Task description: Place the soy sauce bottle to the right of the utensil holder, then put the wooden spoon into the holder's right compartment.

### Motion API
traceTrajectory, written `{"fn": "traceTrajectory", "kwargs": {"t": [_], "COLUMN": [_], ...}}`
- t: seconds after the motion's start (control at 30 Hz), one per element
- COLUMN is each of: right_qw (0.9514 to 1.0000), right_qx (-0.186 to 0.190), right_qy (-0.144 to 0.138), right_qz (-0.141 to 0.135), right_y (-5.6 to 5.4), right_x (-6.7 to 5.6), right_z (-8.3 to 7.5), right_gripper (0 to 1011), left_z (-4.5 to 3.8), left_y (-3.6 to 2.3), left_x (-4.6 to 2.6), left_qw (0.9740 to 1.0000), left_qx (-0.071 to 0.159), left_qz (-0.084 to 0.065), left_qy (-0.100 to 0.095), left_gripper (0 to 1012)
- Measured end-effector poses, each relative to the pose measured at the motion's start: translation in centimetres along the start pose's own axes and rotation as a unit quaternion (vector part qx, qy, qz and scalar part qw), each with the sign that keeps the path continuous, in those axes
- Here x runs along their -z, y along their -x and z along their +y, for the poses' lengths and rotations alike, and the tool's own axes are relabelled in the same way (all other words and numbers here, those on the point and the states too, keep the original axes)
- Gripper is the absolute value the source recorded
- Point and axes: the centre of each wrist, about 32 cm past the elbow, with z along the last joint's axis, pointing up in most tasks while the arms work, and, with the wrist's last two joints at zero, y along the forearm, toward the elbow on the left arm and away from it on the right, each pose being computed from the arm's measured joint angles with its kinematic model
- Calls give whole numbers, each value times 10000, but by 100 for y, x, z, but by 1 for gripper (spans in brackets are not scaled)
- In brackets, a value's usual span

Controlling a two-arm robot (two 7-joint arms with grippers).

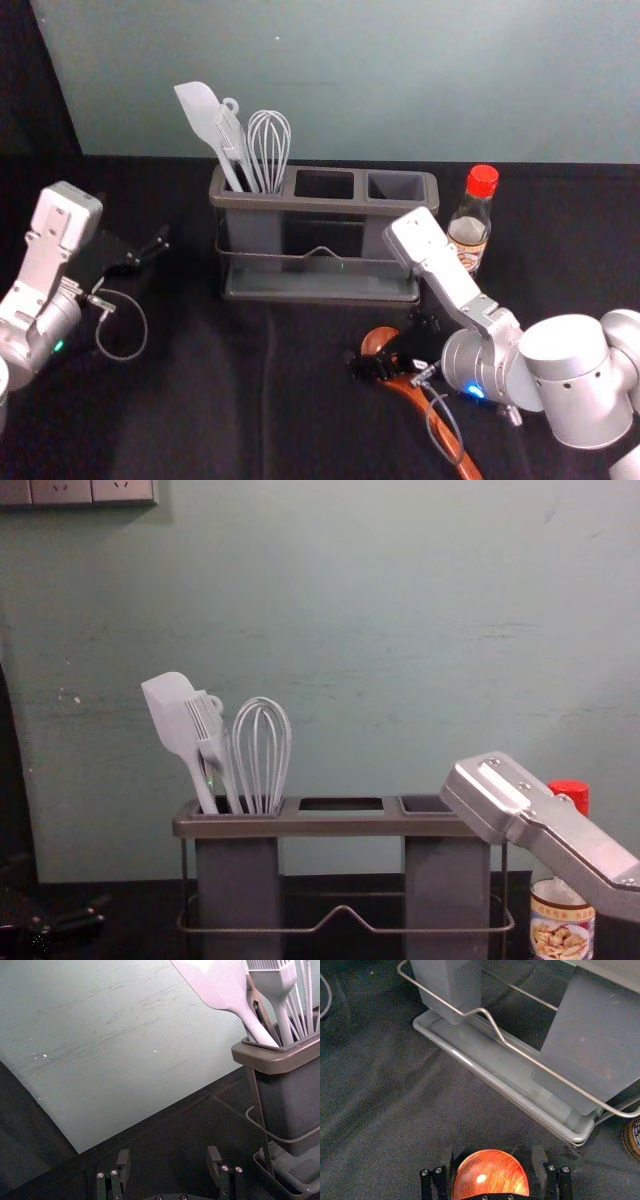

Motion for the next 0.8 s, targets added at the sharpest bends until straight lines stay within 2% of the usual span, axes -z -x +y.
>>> {"fn": "traceTrajectory", "kwargs": {"t": [0.5,0.6,0.8], "right_qw": [10000,10000,10000], "right_qx": [-3,-4,-6], "right_qy": [1,2,3], "right_qz": [5,5,4], "right_y": [-2,-1,0], "right_x": [3,3,1], "right_z": [-2,-2,-3], "right_gripper": [997,967,792], "left_z": [0,0,0], "left_y": [0,0,0], "left_x": [0,0,0], "left_qw": [10000,10000,10000], "left_qx": [0,0,0], "left_qz": [0,0,0], "left_qy": [0,0,0], "left_gripper": [1005,1005,1005]}}
